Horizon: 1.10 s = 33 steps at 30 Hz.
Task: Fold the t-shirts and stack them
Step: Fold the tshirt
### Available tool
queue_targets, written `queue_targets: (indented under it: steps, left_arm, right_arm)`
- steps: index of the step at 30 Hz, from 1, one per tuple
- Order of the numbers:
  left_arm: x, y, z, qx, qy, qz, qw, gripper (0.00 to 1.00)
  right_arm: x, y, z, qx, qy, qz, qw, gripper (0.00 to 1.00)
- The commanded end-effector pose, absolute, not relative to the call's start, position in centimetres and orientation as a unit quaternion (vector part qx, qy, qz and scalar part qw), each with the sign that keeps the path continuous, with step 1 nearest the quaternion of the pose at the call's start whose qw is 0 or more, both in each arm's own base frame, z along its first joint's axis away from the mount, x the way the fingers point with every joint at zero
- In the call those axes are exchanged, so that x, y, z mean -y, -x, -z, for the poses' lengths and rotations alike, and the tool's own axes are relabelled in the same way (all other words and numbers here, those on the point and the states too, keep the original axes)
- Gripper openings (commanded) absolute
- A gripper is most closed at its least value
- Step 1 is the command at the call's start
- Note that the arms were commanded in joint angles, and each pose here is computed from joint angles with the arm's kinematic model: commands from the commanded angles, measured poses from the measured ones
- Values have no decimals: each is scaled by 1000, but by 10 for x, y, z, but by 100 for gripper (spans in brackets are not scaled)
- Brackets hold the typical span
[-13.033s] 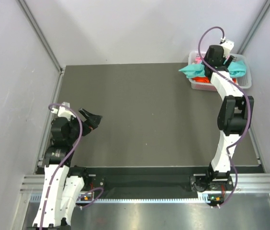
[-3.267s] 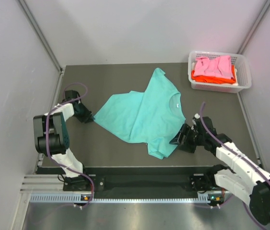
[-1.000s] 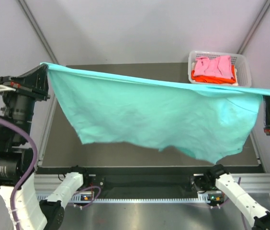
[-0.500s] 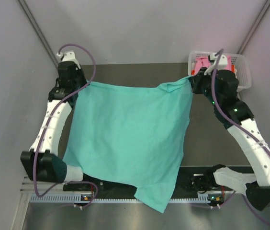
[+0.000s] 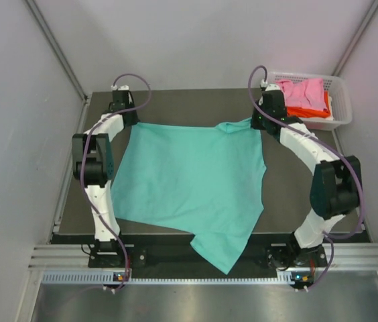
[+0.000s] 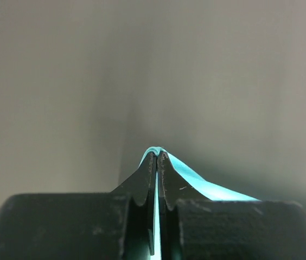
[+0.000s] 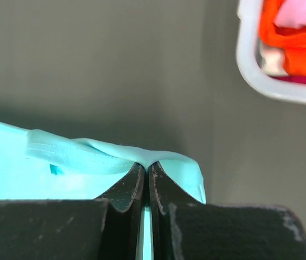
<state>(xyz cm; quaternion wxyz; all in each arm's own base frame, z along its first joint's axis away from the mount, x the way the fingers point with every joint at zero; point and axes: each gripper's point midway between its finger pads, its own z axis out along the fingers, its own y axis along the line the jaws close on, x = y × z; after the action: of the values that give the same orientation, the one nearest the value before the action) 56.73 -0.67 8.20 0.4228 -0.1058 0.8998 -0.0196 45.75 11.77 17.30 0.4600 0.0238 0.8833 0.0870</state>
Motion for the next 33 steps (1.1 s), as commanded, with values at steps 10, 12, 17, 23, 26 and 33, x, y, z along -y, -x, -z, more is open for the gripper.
queue_targets:
  steps: [10, 12, 17, 23, 26, 33]
  left_arm:
    - [-8, -571, -103, -885, 165, 40, 434, 0]
    - [-12, -545, -101, -893, 201, 29, 401, 0]
    - [-13, -496, -94, -919, 213, 12, 332, 0]
    - [-23, -455, -87, -936, 216, -23, 278, 0]
    - [-22, -440, -86, -941, 215, -23, 260, 0]
    - [-21, -406, -71, -946, 224, -29, 232, 0]
  right_arm:
    - [-143, -450, -184, -892, -36, -178, 415, 0]
    - [-148, -420, -173, -901, -41, -200, 382, 0]
    - [-157, -371, -158, -914, -47, -235, 327, 0]
    - [-154, -327, -138, -925, -55, -244, 286, 0]
    - [-151, -312, -131, -930, -55, -245, 270, 0]
    - [-150, -284, -120, -932, -57, -255, 251, 0]
